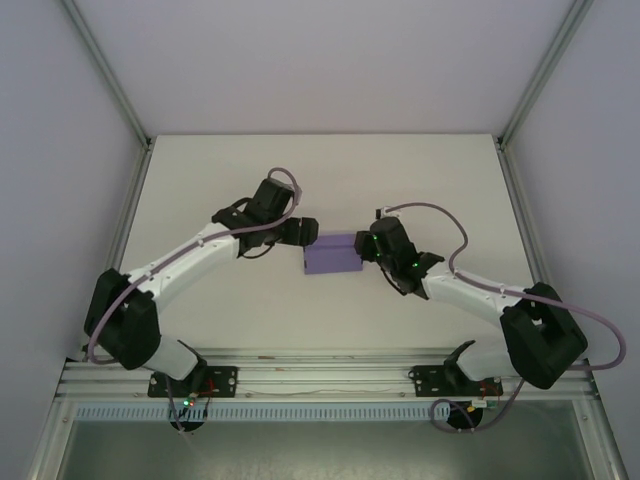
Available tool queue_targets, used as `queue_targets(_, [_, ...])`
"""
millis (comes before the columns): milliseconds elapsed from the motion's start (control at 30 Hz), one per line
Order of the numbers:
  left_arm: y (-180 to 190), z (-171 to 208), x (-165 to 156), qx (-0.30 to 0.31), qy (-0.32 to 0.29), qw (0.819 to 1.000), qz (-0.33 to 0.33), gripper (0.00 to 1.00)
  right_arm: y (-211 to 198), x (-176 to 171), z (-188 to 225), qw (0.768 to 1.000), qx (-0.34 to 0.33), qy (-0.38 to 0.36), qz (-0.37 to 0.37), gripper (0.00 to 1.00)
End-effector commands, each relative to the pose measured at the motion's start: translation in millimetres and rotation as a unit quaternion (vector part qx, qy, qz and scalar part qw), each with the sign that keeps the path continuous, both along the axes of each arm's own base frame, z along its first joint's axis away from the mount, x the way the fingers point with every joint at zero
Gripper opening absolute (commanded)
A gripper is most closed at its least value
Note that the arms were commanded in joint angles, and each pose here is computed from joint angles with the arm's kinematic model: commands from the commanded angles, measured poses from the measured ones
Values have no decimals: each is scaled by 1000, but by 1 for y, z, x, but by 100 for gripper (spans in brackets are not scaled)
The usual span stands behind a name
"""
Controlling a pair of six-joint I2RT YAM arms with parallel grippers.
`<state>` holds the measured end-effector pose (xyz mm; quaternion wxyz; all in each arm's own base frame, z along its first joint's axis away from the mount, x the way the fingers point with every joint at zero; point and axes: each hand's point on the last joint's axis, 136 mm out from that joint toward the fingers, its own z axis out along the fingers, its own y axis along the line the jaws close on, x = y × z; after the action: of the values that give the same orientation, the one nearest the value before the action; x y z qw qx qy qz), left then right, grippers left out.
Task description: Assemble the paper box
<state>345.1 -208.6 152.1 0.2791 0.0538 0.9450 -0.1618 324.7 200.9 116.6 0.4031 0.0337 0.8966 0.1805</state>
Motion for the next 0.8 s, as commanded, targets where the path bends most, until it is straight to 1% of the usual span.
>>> queue_targets(0, [-2,-18,-6,-21,45,999,1,73,-24,-38,-66,991,-84,105,12,33])
queue_targets(133, [-2,-46,-19,-39,71,997,-2,66,-26,-39,-70,990,-83,113,4,33])
queue_targets(233, [-5,-70,-32,-64,95,993,-7,55,-27,-43,-76,990,-76,123,-3,33])
queue_targets(333, [-4,-94,-47,-77,115,990,-3,48,-27,-48,-85,990,-66,129,-1,31])
queue_targets(367, [0,-102,-51,-75,120,990,3,43,-27,-50,-88,989,-63,132,-1,30])
queue_targets(467, [5,-118,-60,-75,127,989,7,27,-25,-60,-100,989,-47,143,10,24])
queue_targets(533, [2,-122,-66,-90,129,988,1,23,-24,-66,-105,987,-39,152,17,19])
queue_targets(633, [0,-129,-73,-107,132,986,-4,13,-24,-75,-113,988,-17,155,19,14])
queue_targets(700, [0,-131,-77,-113,133,985,-7,8,-25,-76,-114,989,-7,149,17,11])
queue_targets(733, [0,-131,-78,-116,132,984,-7,3,-23,-76,-112,989,-1,146,19,9])
queue_targets(767, [-1,-131,-79,-118,131,984,-10,0,-22,-77,-111,989,4,144,23,8])
